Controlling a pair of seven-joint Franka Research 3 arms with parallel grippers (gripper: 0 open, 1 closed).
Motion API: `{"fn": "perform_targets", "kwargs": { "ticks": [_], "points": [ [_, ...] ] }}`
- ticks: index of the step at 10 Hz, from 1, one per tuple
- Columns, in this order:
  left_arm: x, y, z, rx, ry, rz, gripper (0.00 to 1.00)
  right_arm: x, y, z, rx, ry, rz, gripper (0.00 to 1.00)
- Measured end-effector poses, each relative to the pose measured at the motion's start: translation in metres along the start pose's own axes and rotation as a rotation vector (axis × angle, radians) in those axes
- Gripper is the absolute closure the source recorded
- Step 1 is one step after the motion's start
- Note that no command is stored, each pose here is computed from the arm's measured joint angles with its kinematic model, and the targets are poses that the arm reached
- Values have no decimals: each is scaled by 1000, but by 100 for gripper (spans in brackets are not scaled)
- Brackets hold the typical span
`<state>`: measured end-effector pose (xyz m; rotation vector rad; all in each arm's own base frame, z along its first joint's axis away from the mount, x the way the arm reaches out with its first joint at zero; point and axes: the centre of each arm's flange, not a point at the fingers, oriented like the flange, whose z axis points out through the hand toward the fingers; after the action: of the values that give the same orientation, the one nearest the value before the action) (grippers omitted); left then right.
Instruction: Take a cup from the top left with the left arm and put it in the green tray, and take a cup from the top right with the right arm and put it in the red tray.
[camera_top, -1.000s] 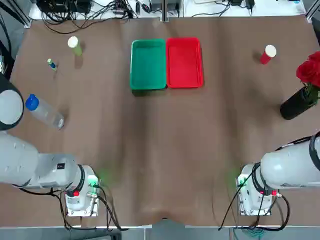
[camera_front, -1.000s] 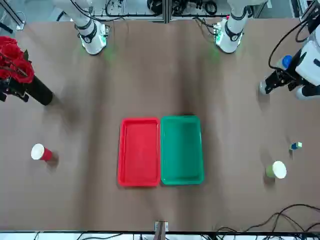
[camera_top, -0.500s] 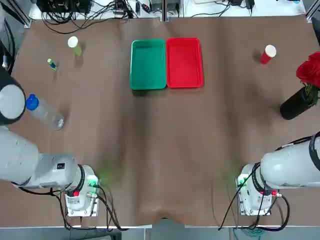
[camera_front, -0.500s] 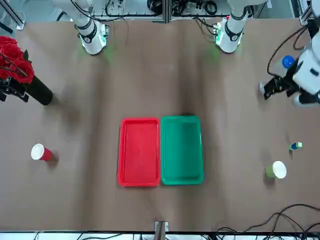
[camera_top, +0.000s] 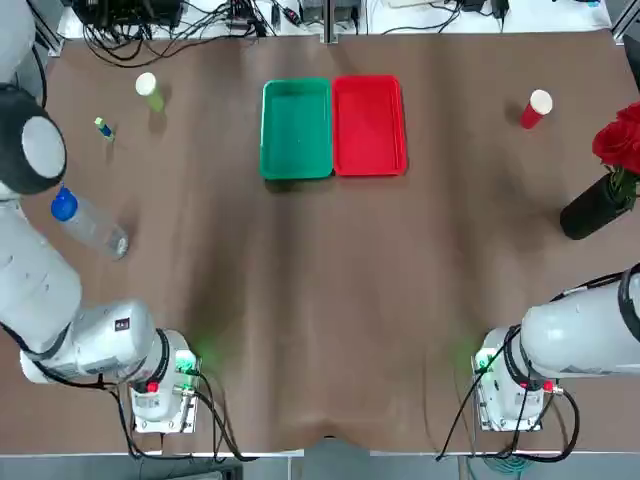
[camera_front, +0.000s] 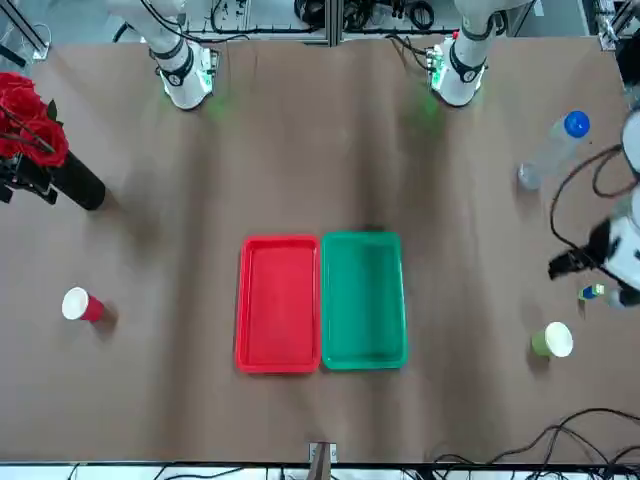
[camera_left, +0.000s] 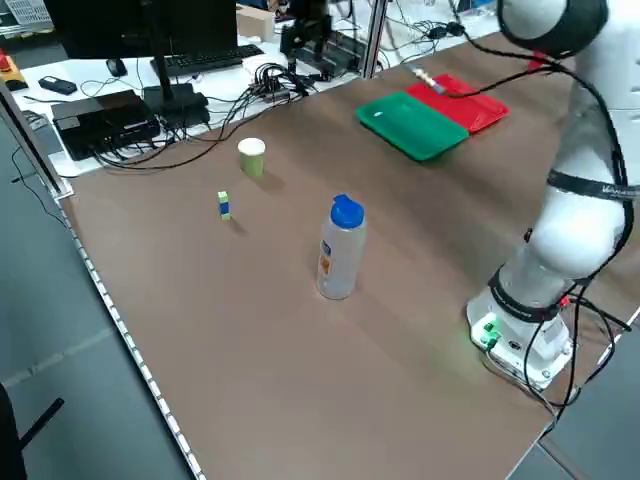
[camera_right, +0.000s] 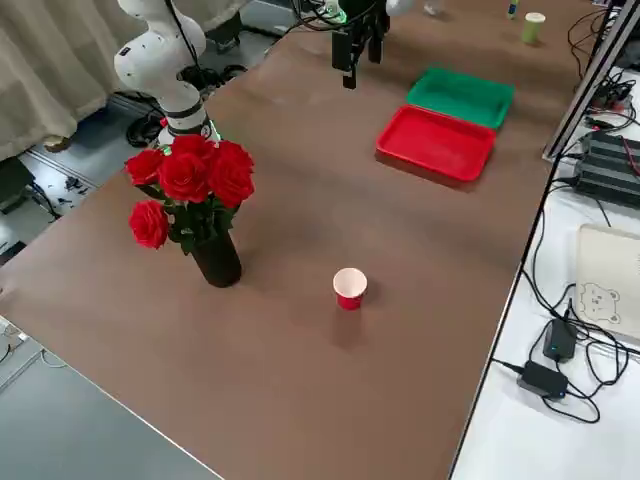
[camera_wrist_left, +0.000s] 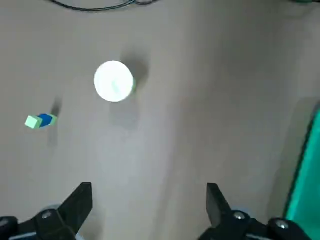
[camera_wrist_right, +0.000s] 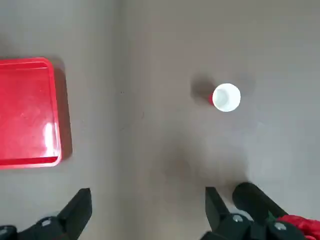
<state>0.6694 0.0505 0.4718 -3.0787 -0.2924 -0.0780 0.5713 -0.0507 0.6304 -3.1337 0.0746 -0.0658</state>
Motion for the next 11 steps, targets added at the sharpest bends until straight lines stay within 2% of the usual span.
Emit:
{"fn": "perform_targets", "kwargs": {
  "ticks": [1, 3, 6, 9, 10, 11],
  "points": [
    [13, -5, 28, 33, 16, 12, 0, 1, 10, 8, -3, -11, 17, 0],
    [36, -13, 97, 34, 55, 15, 2, 14, 44, 43, -15, -48, 72, 0],
    [53, -33, 180, 48, 109, 15, 7, 48, 77, 130, -25, -104, 116, 0],
    [57, -32, 203, 57, 129, 40, 11, 72, 95, 221, -26, -159, 134, 0],
    [57, -32, 207, 57, 130, 43, 14, 78, 98, 249, -27, -167, 134, 0],
    [57, -31, 215, 55, 129, 46, 21, 84, 103, 278, -29, -162, 125, 0]
  ]
}}
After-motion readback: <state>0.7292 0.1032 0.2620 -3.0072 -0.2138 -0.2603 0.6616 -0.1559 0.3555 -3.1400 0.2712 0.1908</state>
